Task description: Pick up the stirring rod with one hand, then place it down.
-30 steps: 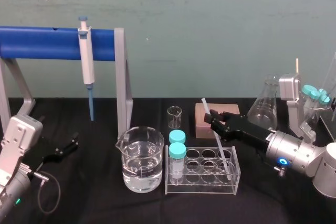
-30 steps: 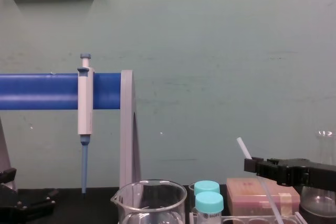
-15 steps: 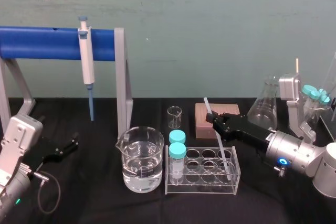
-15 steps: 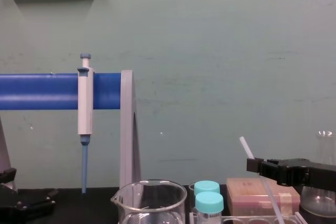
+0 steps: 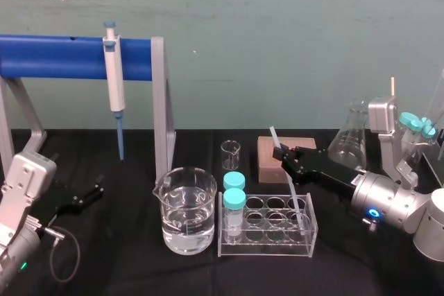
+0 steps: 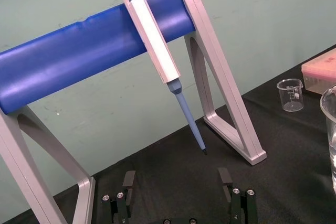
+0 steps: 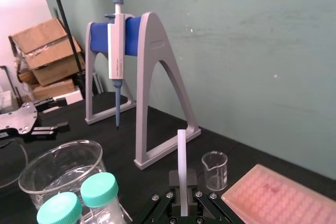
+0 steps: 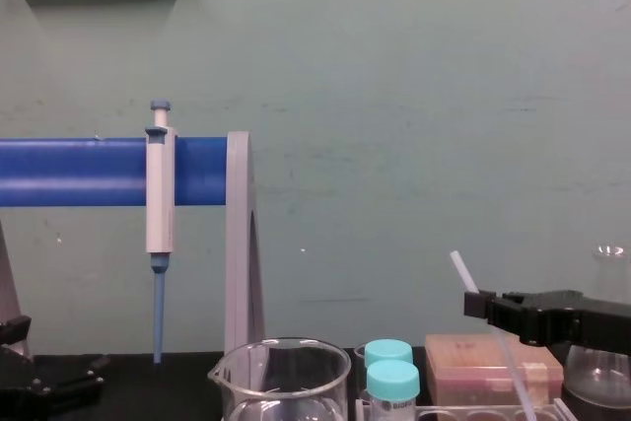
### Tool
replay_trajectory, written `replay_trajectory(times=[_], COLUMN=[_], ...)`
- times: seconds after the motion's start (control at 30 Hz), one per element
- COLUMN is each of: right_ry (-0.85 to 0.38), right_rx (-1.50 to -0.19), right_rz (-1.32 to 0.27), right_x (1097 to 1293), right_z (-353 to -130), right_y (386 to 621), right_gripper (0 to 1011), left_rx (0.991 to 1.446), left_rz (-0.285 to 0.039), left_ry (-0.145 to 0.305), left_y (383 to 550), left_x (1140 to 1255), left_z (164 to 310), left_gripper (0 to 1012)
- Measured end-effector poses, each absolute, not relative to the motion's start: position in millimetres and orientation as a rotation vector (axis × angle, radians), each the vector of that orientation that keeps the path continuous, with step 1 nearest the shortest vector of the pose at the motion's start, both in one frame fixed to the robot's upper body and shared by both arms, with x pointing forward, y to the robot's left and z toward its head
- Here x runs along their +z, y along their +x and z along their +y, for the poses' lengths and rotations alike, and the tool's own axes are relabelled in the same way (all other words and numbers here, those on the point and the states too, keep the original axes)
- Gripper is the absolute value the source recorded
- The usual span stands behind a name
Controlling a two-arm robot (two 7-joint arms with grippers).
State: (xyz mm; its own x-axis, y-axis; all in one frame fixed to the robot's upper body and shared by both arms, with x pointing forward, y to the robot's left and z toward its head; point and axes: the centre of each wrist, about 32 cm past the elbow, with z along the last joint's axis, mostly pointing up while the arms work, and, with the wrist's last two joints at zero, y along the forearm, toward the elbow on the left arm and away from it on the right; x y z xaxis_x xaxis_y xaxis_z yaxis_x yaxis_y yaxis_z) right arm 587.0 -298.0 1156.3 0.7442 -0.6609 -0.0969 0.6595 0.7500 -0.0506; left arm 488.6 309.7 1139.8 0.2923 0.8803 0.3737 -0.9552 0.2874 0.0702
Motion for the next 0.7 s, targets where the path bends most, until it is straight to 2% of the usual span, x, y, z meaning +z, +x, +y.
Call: replay_trajectory(times=[0.7], right_ry=[0.058], right_rx=[-0.758], right_rz=[-0.112], right_x=[1179.1], right_z=[-290], right_y=[570], right_gripper=[66], left_rx=[1.248], left_rz=[-0.285], left_ry=[0.304], left_y=[488.6], left_x=[1139.8], left_z=[309.7], left_gripper=[1000])
